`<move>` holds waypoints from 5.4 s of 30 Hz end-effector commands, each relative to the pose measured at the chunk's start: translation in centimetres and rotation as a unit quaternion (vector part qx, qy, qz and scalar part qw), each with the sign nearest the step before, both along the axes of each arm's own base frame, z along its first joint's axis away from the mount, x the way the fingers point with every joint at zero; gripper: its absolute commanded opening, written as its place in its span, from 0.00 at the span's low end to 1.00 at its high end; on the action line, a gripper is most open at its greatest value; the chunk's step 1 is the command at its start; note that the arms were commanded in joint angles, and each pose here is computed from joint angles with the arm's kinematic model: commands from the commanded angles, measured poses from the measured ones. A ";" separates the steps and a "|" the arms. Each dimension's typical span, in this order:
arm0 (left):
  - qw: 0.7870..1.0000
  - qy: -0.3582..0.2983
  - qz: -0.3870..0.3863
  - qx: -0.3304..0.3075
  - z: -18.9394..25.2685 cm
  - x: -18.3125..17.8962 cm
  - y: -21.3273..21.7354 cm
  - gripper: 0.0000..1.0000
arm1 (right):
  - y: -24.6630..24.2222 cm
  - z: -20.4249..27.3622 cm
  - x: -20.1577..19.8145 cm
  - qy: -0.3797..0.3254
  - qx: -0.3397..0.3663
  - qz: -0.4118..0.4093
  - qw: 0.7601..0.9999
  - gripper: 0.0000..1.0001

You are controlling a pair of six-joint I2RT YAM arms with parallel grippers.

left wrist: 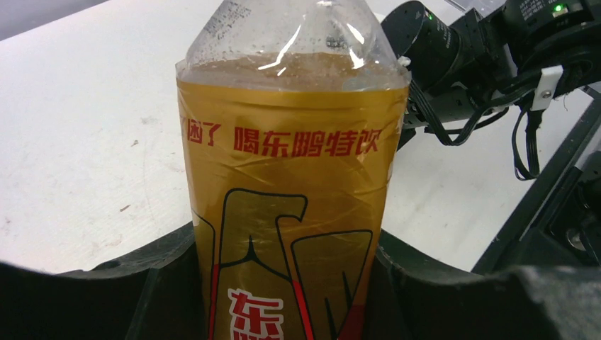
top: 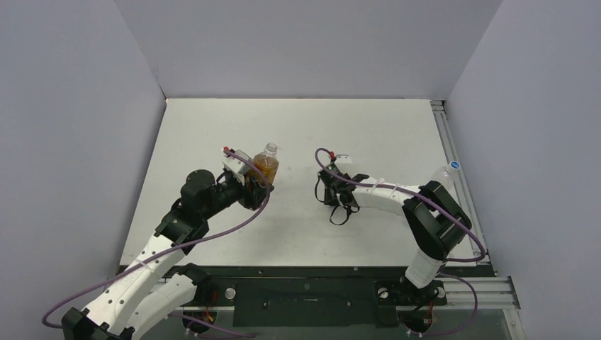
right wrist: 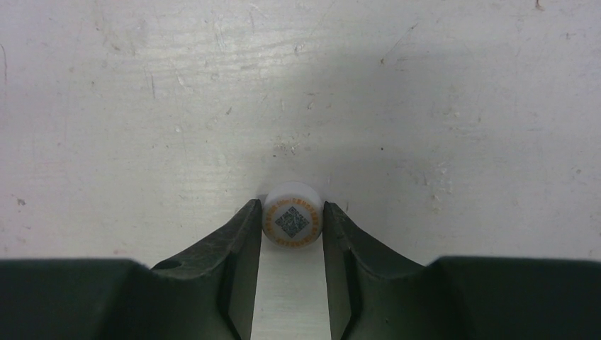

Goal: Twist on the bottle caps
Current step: Screw the bottle cap onto the plastic bottle.

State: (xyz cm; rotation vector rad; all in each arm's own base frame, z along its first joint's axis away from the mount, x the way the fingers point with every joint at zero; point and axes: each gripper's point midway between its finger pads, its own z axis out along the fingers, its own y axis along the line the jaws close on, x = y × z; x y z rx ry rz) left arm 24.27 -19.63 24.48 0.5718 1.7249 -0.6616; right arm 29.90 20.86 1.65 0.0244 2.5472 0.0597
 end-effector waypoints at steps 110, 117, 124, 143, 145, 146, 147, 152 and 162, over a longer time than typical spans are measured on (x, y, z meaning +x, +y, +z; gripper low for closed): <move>0.968 -0.204 -0.144 -0.032 7.8 -4.0 -9.6 0.00 | 8.3 28.8 -12.9 0.028 0.226 0.261 0.938 0.00; 0.971 -0.206 -0.116 -0.041 7.2 -3.1 -9.5 0.00 | 8.0 28.8 -11.9 0.017 0.210 0.237 0.949 0.00; 0.973 -0.211 -0.086 -0.045 6.7 -2.3 -8.9 0.00 | 8.1 28.6 -11.2 0.018 0.202 0.226 0.953 0.00; 0.976 -0.197 -0.087 -0.040 5.1 -1.4 -10.1 0.00 | 7.4 29.1 -9.8 -0.006 0.144 0.202 0.969 0.09; 0.976 -0.197 -0.087 -0.041 5.0 -1.3 -10.3 0.00 | 7.4 29.4 -10.0 -0.008 0.140 0.205 0.969 0.10; 0.976 -0.197 -0.086 -0.044 5.0 -1.3 -10.3 0.00 | 7.4 29.4 -10.0 -0.008 0.139 0.206 0.969 0.10; 0.975 -0.200 -0.085 -0.046 5.2 -1.2 -10.3 0.00 | 7.4 29.3 -10.0 -0.007 0.138 0.206 0.969 0.10; 0.975 -0.196 -0.094 -0.045 4.9 -1.3 -10.7 0.00 | 6.9 29.5 -9.6 -0.018 0.126 0.194 0.973 0.14; 0.976 -0.180 -0.114 -0.033 3.9 -1.7 -11.2 0.00 | 5.8 33.0 -9.3 -0.057 0.132 0.185 0.972 0.43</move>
